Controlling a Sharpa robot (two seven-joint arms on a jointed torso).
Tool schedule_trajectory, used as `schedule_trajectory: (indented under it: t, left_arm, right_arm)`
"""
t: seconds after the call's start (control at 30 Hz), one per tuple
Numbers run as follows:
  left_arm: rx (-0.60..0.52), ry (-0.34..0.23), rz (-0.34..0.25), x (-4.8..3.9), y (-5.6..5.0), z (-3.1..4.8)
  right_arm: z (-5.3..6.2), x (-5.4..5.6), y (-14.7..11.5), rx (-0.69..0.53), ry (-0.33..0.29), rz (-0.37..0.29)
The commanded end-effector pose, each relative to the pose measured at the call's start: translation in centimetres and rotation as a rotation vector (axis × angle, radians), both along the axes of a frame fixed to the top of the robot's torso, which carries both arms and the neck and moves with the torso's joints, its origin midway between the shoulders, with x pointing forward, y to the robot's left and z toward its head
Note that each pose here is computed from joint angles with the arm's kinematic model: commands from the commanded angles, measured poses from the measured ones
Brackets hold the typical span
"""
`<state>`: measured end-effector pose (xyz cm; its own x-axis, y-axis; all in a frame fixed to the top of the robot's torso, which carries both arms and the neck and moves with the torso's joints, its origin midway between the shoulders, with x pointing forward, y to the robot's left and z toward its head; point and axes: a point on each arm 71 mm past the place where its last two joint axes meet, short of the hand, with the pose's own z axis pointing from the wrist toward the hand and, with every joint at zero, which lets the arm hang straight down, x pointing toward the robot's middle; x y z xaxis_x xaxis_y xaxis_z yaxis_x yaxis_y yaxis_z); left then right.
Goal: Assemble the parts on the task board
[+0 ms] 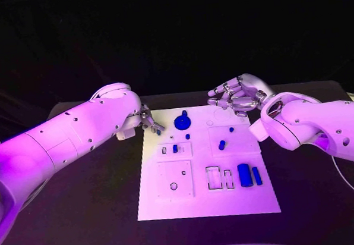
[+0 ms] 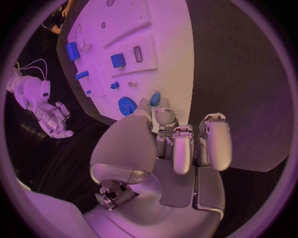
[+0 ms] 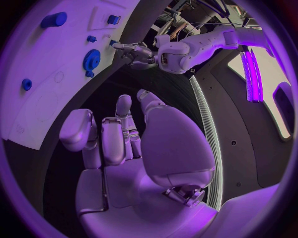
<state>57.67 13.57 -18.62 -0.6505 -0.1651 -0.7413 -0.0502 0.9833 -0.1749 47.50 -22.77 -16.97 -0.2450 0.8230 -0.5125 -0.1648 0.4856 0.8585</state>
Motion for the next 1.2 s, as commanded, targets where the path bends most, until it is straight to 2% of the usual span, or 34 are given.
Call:
schedule_trajectory:
  t: [0.03, 1.2]
  left_arm:
    - [-0.010, -0.007, 0.016, 0.06, 0.01, 0.05]
    - [-0.021, -0.007, 0.020, 0.17, -0.23, -0.13]
  right_arm:
    - [0.01, -0.08, 0.23, -0.005, -0.007, 0.021]
    - [0.04, -0.15, 0.39, -0.004, -0.007, 0.027]
